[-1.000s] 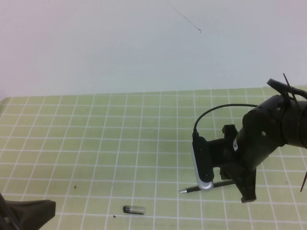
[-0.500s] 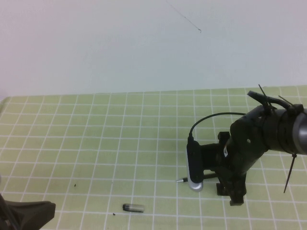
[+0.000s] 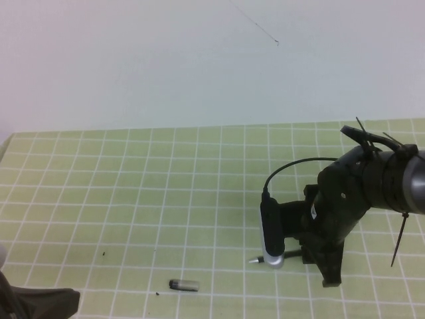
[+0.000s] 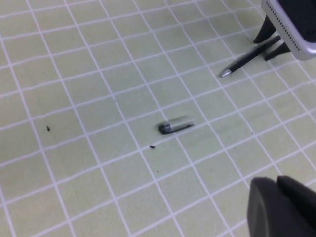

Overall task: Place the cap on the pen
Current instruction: Put the cap on the pen

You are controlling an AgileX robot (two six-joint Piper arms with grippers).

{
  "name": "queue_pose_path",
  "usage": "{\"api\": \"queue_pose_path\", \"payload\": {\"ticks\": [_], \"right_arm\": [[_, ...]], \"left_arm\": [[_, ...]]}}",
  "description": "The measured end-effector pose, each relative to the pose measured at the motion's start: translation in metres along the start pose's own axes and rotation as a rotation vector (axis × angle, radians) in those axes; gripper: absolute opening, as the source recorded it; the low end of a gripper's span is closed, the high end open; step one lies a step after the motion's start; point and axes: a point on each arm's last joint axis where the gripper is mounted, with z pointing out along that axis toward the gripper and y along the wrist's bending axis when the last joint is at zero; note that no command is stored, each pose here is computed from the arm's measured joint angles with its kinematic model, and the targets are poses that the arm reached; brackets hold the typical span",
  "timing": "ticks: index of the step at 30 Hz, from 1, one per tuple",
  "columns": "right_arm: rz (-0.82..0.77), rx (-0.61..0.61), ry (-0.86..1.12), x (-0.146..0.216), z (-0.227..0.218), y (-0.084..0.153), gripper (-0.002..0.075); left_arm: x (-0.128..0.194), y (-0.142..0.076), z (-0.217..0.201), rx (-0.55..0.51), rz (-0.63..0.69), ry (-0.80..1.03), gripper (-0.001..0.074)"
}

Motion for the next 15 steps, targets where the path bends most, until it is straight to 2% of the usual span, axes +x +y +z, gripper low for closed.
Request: {"api": "queue_pose_path", "payload": {"ticks": [10, 15], "right_arm": [[-0.008, -0.014, 0.034, 0.000, -0.015, -0.008, 0.0168], [0.014, -0.007, 0.014, -0.004, -0.021, -0.014, 0.0121]], "left_arm": [[0.000, 0.000, 0.000, 0.005, 0.002, 0.005, 0.0001], [0.001, -0.002, 0.000, 0.022, 0.055, 0.009, 0.0001]]}}
